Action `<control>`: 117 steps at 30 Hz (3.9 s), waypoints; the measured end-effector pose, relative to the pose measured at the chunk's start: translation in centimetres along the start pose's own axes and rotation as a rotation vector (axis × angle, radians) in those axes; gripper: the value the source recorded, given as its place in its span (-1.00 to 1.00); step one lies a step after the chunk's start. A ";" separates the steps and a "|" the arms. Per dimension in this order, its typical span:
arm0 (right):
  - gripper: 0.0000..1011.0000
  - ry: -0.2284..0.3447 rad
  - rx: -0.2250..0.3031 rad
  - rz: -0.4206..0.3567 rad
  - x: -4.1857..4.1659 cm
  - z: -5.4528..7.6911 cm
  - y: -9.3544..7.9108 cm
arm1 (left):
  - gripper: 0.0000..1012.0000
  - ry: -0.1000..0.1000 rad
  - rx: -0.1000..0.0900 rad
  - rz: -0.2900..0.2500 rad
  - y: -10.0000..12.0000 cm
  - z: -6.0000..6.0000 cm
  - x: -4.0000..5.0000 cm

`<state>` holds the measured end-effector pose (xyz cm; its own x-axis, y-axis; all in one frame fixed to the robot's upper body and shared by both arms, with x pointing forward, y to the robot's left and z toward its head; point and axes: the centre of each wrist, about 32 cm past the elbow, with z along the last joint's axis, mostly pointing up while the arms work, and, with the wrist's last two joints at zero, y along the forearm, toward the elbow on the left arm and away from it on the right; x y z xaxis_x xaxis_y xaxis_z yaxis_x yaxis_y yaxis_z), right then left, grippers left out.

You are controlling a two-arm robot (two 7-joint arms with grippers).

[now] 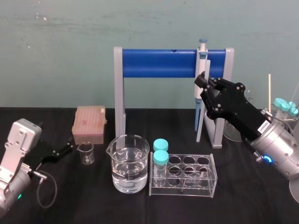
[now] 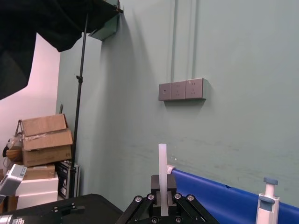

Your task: Pick up the stirring rod with one hand, then place it down.

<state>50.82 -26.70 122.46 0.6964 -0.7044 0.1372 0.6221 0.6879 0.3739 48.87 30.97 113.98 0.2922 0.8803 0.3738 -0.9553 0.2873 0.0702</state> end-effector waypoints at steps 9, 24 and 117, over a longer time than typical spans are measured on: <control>-0.86 0.003 -0.005 0.002 -0.04 -0.1 0.0 | 0.98 0.000 0.000 0.000 0.0 0.0 0.00; -0.86 0.007 -0.012 0.002 -0.22 -0.2 -0.1 | 0.98 0.000 0.000 0.000 0.0 0.0 0.00; -0.86 0.088 -0.256 0.021 -1.72 -10.0 -1.7 | 0.98 0.000 0.000 0.000 0.0 0.0 0.00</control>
<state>52.14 -24.90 112.42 0.7315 -0.6794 0.0580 0.6697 0.7318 0.1260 48.86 30.97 113.98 0.2923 0.8803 0.3738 -0.9553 0.2873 0.0703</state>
